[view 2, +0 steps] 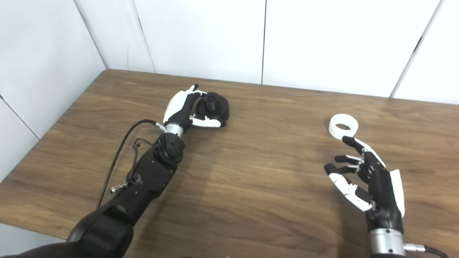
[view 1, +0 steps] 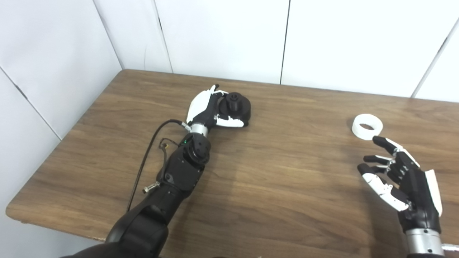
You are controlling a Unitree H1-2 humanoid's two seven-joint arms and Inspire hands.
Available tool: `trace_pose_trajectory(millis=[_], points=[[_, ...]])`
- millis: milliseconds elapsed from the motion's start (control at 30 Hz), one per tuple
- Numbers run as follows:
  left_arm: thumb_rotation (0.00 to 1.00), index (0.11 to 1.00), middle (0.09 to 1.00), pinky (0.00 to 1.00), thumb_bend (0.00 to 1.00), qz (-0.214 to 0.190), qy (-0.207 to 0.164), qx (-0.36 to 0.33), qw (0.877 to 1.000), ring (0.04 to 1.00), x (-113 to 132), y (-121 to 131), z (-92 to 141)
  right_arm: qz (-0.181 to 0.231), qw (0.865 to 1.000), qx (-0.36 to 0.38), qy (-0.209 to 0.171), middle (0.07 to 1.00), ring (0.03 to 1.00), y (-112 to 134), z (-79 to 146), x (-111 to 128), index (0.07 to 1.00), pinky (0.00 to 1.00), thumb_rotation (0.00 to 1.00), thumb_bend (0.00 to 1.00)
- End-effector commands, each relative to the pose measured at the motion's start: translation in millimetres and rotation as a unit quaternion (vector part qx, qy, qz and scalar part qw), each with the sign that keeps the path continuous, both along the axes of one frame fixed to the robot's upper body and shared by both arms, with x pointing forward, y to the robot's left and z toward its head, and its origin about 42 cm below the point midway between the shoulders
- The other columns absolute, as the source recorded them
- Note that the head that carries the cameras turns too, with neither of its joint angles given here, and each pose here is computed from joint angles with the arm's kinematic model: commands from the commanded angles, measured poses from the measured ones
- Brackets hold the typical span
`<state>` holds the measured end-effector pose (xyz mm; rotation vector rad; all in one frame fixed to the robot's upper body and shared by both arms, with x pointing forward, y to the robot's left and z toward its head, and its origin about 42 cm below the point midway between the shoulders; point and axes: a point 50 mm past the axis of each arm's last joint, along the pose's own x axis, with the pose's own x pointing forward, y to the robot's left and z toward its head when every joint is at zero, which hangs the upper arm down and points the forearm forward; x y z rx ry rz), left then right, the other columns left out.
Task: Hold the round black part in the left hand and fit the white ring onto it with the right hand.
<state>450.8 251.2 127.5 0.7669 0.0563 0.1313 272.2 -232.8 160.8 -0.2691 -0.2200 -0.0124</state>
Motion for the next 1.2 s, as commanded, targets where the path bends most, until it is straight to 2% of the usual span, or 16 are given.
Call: trace_pose_trajectory(millis=[0, 333, 567, 833, 1167], points=[[0.23, 0.658, 1.000, 1.00, 0.92, 0.003, -0.043, 0.014, 0.999, 1.000, 12.3, 4.4, 26.5, 0.003, 0.999, 0.004, -0.034, 0.823, 0.647, 2.1, 14.7, 0.1, 0.768, 0.52, 0.33, 0.61], [0.20, 0.611, 1.000, 1.00, 0.94, -0.019, -0.042, 0.008, 0.999, 1.000, 5.4, 1.1, 26.8, 0.002, 0.999, 0.002, -0.036, 0.825, 0.648, 2.8, 15.7, 0.4, 0.767, 0.52, 0.34, 0.61], [0.21, 0.619, 1.000, 1.00, 0.96, -0.039, -0.021, 0.011, 0.999, 1.000, -8.5, -6.4, 19.7, 0.007, 0.999, 0.004, -0.034, 0.824, 0.652, 4.3, 15.0, 0.7, 0.773, 0.53, 0.33, 0.60], [0.22, 0.611, 1.000, 1.00, 0.96, -0.075, -0.002, 0.013, 0.997, 1.000, -27.3, -19.4, 13.7, 0.007, 0.999, 0.008, -0.032, 0.821, 0.657, 5.0, 15.7, 1.9, 0.770, 0.53, 0.33, 0.61], [0.25, 0.609, 1.000, 1.00, 0.94, -0.132, 0.002, 0.027, 0.991, 1.000, -55.9, -40.8, 23.2, 0.009, 0.999, 0.008, -0.033, 0.814, 0.652, 7.1, 18.3, 3.6, 0.769, 0.53, 0.33, 0.61]])
